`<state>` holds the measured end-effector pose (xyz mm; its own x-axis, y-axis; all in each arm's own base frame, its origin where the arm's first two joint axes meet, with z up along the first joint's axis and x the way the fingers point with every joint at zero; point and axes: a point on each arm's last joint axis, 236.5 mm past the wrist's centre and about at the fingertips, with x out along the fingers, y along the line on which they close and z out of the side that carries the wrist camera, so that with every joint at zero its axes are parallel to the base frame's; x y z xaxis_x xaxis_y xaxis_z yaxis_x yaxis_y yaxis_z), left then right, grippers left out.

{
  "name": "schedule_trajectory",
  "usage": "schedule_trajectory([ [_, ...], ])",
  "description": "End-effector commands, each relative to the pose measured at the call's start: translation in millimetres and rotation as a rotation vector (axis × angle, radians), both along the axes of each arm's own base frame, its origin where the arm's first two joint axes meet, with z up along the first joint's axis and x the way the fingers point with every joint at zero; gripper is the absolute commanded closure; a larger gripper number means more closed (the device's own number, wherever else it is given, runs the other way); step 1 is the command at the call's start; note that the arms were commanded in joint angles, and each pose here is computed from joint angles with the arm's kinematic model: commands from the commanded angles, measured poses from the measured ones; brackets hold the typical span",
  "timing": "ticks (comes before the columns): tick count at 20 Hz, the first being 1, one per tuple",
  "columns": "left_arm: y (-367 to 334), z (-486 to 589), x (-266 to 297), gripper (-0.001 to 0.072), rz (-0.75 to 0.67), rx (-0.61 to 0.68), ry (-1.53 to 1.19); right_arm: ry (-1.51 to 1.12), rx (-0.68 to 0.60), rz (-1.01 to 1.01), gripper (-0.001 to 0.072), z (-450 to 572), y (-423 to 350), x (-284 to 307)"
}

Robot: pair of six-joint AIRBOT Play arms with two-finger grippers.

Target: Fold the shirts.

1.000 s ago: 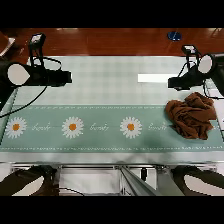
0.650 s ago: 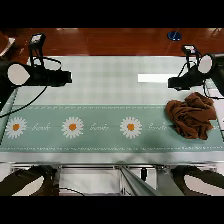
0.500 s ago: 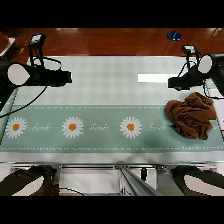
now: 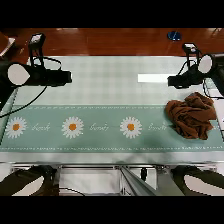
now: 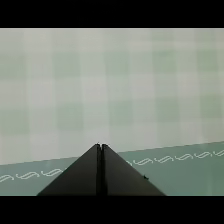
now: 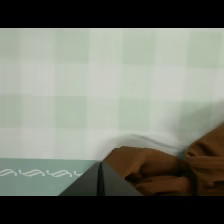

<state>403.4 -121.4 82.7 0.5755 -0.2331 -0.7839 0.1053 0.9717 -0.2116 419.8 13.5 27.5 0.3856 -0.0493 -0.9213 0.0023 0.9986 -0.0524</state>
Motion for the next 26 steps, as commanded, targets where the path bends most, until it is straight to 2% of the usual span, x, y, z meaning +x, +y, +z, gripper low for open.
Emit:
schedule_trajectory([
  [1, -3, 15, 19, 0.0601, 0.011, -0.024, -0.100, -0.109, -0.008, 0.012, 0.0676, 11, -1, 23],
  [2, -4, 18, 26, 0.0348, 0.015, -0.032, -0.130, -0.124, -0.036, 0.013, 0.0525, 14, -6, 26],
  [3, -5, 19, 30, 0.0201, 0.019, -0.036, -0.141, -0.108, -0.075, 0.016, 0.0301, 15, -14, 22],
  [6, -2, 5, 12, 0.0199, 0.006, -0.012, -0.050, 0.039, -0.241, -0.052, 0.0299, 25, -66, -26],
  [8, 1, -8, -11, 0.0199, -0.030, 0.028, 0.042, 0.007, -0.251, -0.164, 0.0299, 38, -105, -58],
  [10, 0, -18, -37, 0.0199, -0.053, 0.038, 0.079, -0.059, -0.180, -0.347, 0.0299, 34, -138, -96],
  [14, -13, -54, -80, 0.0199, -0.065, 0.002, 0.080, -0.095, 0.096, -0.588, 0.0299, -29, -141, -132],
  [19, -10, -87, -88, 0.0199, -0.041, 0.003, 0.125, 0.071, 0.286, -0.590, 0.0299, -95, -109, -126],
  [22, -12, -87, -79, 0.0199, -0.036, -0.005, 0.098, 0.216, 0.364, -0.536, 0.0314, -126, -85, -137],
  [23, -12, -88, -78, 0.0199, -0.035, -0.005, 0.099, 0.243, 0.387, -0.513, 0.0385, -130, -77, -139],
  [24, -12, -89, -78, 0.0199, -0.035, -0.004, 0.101, 0.251, 0.408, -0.482, 0.0510, -130, -71, -139],
  [25, -12, -89, -78, 0.0199, -0.039, -0.001, 0.101, 0.244, 0.442, -0.430, 0.0672, -127, -61, -135],
  [26, -10, -87, -78, 0.0199, -0.061, 0.018, 0.097, 0.215, 0.492, -0.372, 0.0683, -116, -49, -126],
])
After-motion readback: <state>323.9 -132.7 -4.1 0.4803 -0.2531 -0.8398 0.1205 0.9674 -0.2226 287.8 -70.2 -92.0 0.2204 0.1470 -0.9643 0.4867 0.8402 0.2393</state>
